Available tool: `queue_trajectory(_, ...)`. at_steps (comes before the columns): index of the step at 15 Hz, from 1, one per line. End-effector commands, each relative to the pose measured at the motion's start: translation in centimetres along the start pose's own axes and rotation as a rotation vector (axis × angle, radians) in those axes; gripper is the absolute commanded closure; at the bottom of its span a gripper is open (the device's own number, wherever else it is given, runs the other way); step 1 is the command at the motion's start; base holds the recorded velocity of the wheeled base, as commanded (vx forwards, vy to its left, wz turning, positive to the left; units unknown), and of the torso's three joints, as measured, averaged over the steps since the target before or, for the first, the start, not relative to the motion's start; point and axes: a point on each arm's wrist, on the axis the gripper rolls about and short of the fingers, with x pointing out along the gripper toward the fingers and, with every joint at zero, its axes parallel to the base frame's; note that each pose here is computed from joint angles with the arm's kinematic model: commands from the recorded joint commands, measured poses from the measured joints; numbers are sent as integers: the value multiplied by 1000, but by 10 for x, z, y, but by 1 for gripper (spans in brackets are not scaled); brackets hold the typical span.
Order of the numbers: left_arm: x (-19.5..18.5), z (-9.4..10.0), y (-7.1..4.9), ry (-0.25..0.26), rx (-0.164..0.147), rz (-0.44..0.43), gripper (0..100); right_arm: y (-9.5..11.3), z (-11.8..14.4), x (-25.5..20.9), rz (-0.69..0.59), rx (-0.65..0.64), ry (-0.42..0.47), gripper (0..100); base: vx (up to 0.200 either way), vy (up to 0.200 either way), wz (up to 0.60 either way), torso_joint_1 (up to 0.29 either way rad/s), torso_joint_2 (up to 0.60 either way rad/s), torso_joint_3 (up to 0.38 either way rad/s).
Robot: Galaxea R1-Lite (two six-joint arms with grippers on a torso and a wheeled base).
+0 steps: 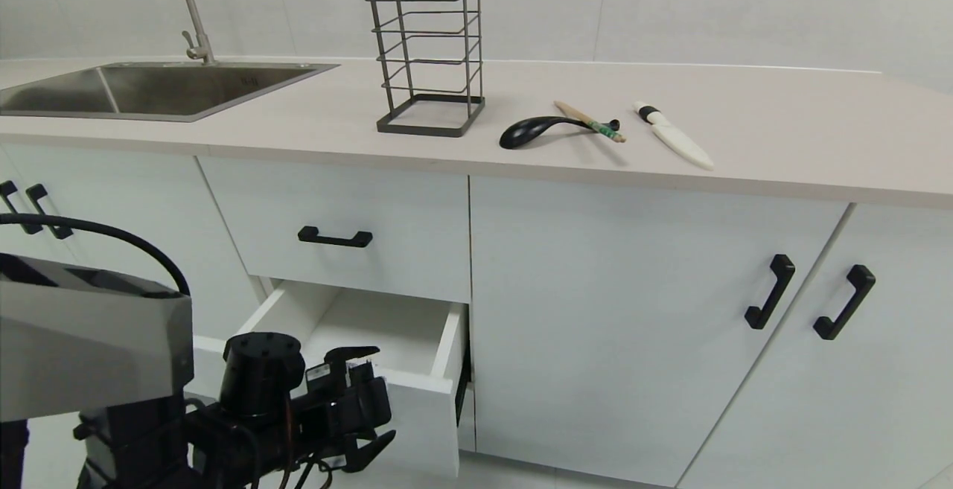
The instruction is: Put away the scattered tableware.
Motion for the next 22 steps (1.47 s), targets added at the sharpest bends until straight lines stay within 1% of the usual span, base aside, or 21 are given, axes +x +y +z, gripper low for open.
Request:
queue_trajectory(1,-28,8,-3,-25,10,18,0,0,0,0,0,0,1,100,0,0,0,0,0,0)
queue_trajectory(3,-43,9,-7,-28,11,19,0,0,0,0,0,0,1,100,0,0,0,0,0,0)
queue_trajectory(4,-54,8,-12,-22,9,11,0,0,0,0,0,0,1,100,0,0,0,0,0,0)
queue_trajectory(6,-56,9,-12,-31,13,21,0,0,0,0,0,0,1,100,0,0,0,0,0,0)
queue_trajectory(10,-56,13,-15,-45,26,6,0,0,0,0,0,0,1,100,0,0,0,0,0,0)
queue_trajectory(13,-61,19,-14,-77,41,23,0,0,0,0,0,0,1,100,0,0,0,0,0,0)
queue_trajectory(14,-69,28,-13,-123,43,41,0,0,0,0,0,0,1,100,0,0,0,0,0,0)
queue_trajectory(15,-77,40,-14,-187,30,54,0,0,0,0,0,0,1,100,0,0,0,0,0,0)
queue_trajectory(16,-81,46,-15,-222,28,60,0,0,0,0,0,0,1,100,0,0,0,0,0,0)
queue_trajectory(17,-89,55,-16,-274,24,74,0,0,0,0,0,0,1,100,0,0,0,0,0,0)
queue_trajectory(18,-91,57,-15,-287,16,85,0,0,0,0,0,0,1,100,0,0,0,0,0,0)
queue_trajectory(19,-98,60,-8,-310,-21,139,0,0,0,0,0,0,1,100,0,0,0,0,0,0)
queue_trajectory(20,-103,61,-5,-310,-50,177,0,0,0,0,0,0,1,100,0,0,0,0,0,0)
queue_trajectory(21,-107,63,1,-305,-89,237,0,0,0,0,0,0,1,100,0,0,0,0,0,0)
queue_trajectory(22,-111,64,9,-294,-138,310,0,0,0,0,0,0,1,100,0,0,0,0,0,0)
